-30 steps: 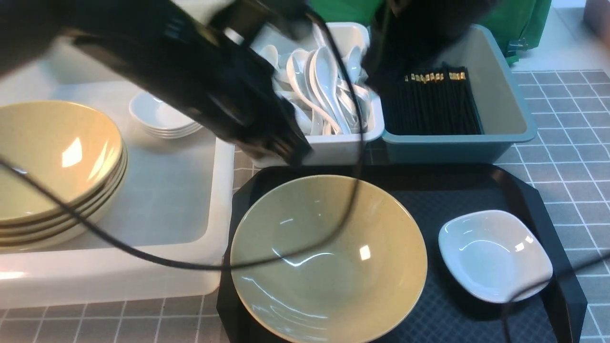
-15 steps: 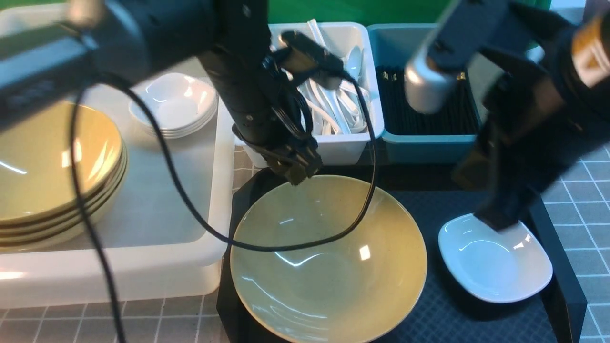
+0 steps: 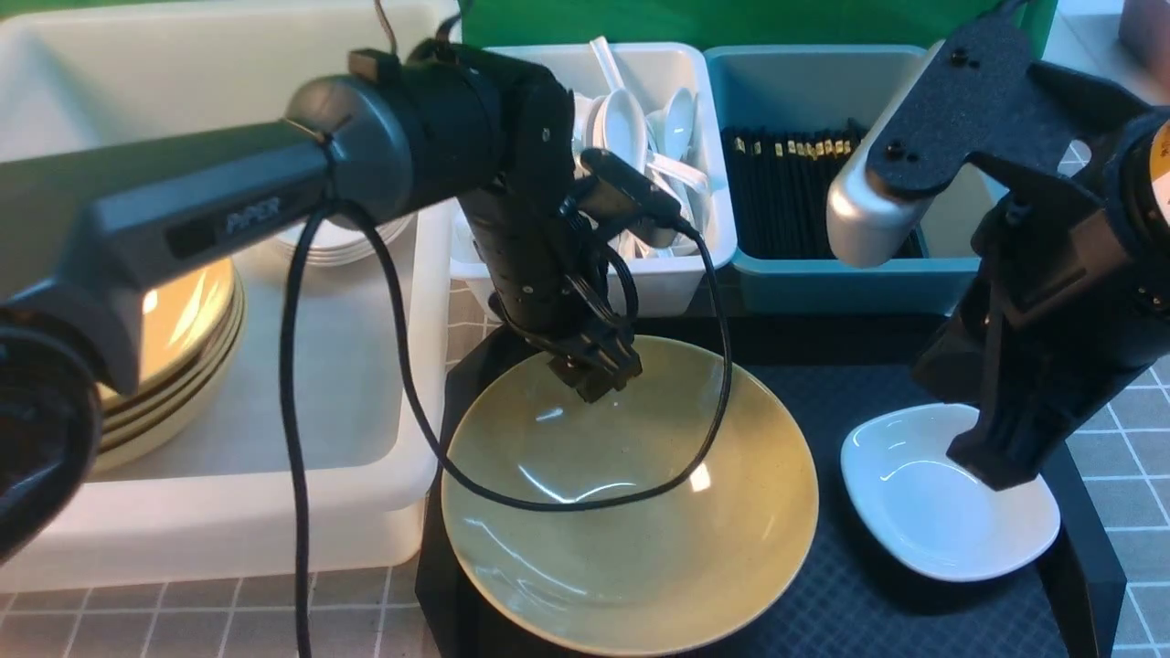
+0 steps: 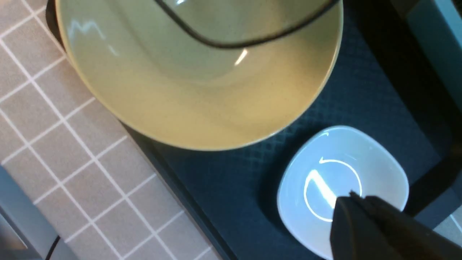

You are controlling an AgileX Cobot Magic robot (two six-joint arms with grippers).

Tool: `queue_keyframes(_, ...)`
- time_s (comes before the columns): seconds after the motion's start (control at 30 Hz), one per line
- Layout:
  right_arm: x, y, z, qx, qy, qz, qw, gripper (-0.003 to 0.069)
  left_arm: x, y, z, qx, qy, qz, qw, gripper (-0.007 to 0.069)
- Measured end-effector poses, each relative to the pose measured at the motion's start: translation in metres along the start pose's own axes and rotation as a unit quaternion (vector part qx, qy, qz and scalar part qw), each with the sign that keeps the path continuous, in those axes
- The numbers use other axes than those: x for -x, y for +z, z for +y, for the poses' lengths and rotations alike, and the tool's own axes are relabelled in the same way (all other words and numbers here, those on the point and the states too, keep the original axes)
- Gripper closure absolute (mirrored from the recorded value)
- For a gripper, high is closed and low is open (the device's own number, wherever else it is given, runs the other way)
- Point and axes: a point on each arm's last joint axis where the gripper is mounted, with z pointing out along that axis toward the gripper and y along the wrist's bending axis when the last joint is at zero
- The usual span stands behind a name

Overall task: On grey table put chopsticks spoon bowls plates into blue grey white boxes.
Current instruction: 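Grasp the large bowl on the tray by its rim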

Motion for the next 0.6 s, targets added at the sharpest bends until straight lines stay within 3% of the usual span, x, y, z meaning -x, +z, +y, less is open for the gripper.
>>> queue_keyframes(0.03,0.0,0.0,0.0,0.0,0.0,0.0,1.0,0.0617,0.0,0.0,0.0,-0.001,-0.001,0.001,1.0,0.0354)
queue_keyframes(0.1,0.002,0.0,0.0,-0.002,0.0,-0.011,1.0,0.0615,-0.001,-0.002,-0.002,-0.009,0.001,0.007,1.0,0.0489)
queue_keyframes(0.2,0.003,0.0,0.0,-0.002,-0.001,-0.014,1.0,0.0615,0.001,-0.01,-0.004,-0.022,-0.021,-0.004,1.0,0.0559)
queue_keyframes(0.33,0.004,0.0,-0.001,-0.004,-0.004,-0.026,1.0,0.0615,0.005,-0.026,-0.007,-0.039,-0.04,-0.016,0.998,0.0598)
queue_keyframes(0.47,0.007,0.0,-0.001,-0.005,-0.008,-0.04,0.999,0.0615,0.006,-0.073,-0.006,-0.056,-0.057,-0.063,0.995,0.0622)
queue_keyframes(0.6,0.01,-0.005,0.001,0.008,-0.007,-0.052,0.999,0.0615,-0.009,-0.133,0.011,-0.035,-0.08,-0.132,0.987,0.0617)
